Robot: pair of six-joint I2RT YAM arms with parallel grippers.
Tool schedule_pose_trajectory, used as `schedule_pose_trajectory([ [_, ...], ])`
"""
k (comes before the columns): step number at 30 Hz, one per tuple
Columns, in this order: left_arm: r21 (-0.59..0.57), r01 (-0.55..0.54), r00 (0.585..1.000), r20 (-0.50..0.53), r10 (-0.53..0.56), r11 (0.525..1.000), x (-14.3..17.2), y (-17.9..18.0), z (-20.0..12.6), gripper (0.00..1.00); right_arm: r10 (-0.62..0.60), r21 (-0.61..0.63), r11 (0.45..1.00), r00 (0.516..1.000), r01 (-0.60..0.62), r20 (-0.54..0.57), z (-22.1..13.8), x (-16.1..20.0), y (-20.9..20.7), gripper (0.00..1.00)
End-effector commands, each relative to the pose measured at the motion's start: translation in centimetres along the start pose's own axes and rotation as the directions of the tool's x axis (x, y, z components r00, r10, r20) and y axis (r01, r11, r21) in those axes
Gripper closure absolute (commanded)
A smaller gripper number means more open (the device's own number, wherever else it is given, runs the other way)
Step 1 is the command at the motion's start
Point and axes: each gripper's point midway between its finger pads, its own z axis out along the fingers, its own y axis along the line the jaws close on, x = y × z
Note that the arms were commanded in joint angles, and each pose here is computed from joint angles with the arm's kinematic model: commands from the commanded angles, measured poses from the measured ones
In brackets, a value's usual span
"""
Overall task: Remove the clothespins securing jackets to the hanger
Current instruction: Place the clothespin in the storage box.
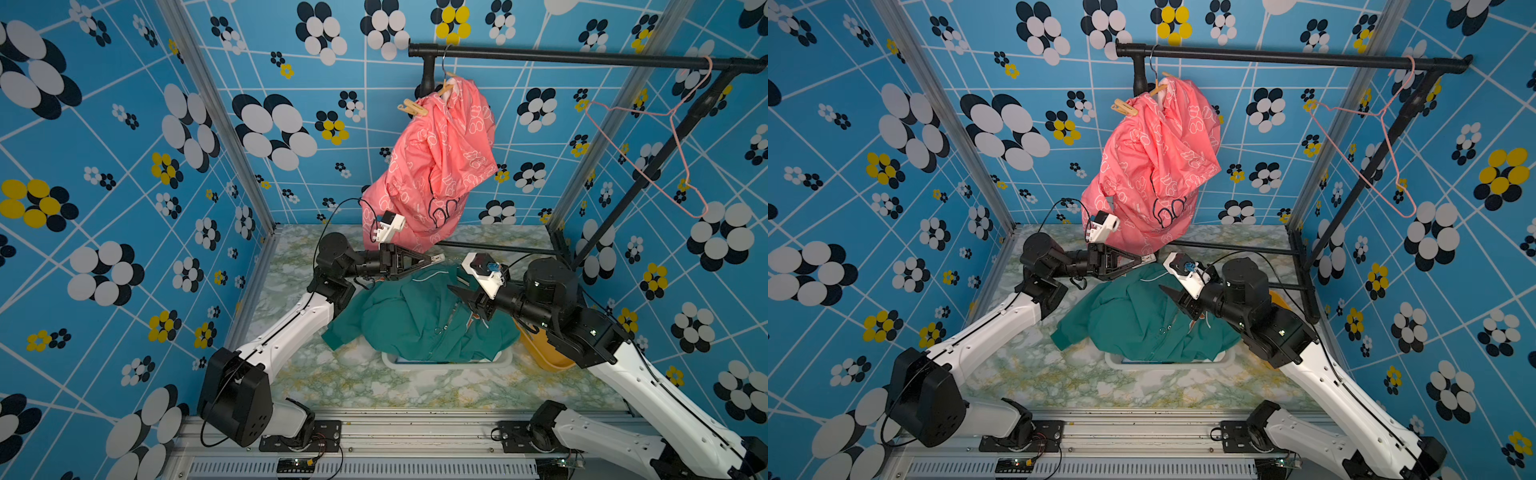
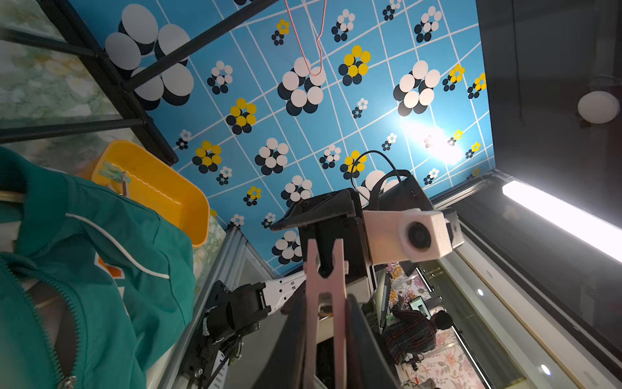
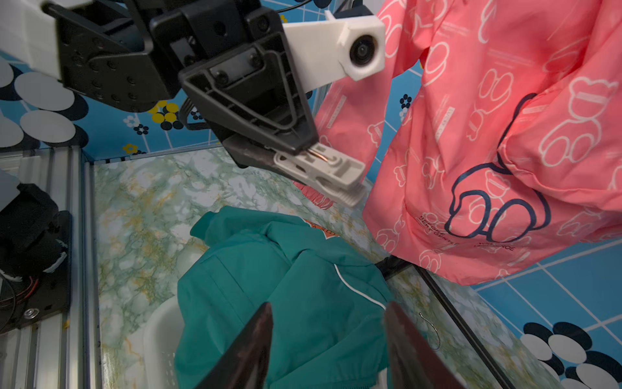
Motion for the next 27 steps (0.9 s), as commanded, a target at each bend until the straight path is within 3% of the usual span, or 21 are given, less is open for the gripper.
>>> schedule_pose_trajectory([
  [1, 0.02, 0.008, 0.998, -0.067, -0.007, 1.0, 1.5, -1.4, 0.4, 1.0, -0.078, -0.027, 0.996, 0.993, 0.081, 0.09, -1.5, -2.9, 0.4, 0.44],
  [7, -0.009, 0.011, 0.989, -0.149, -0.012, 1.0, 3.1, -1.3, 1.6, 1.0, -0.092, -0.071, 0.992, 0.99, 0.1, 0.107, -1.2, -3.4, 1.1, 0.45],
  [20, -0.043, -0.042, 0.983, -0.178, 0.034, 0.998, 4.2, -1.9, 2.0, 1.0, -0.053, -0.152, 0.986, 0.995, 0.066, 0.089, 0.4, -3.3, 2.0, 0.52],
  [27, -0.08, -0.033, 0.984, -0.175, 0.019, 0.996, 4.3, -0.9, 2.1, 1.0, -0.045, -0.153, 0.986, 0.993, 0.061, 0.105, 0.4, -3.6, 2.0, 0.73],
])
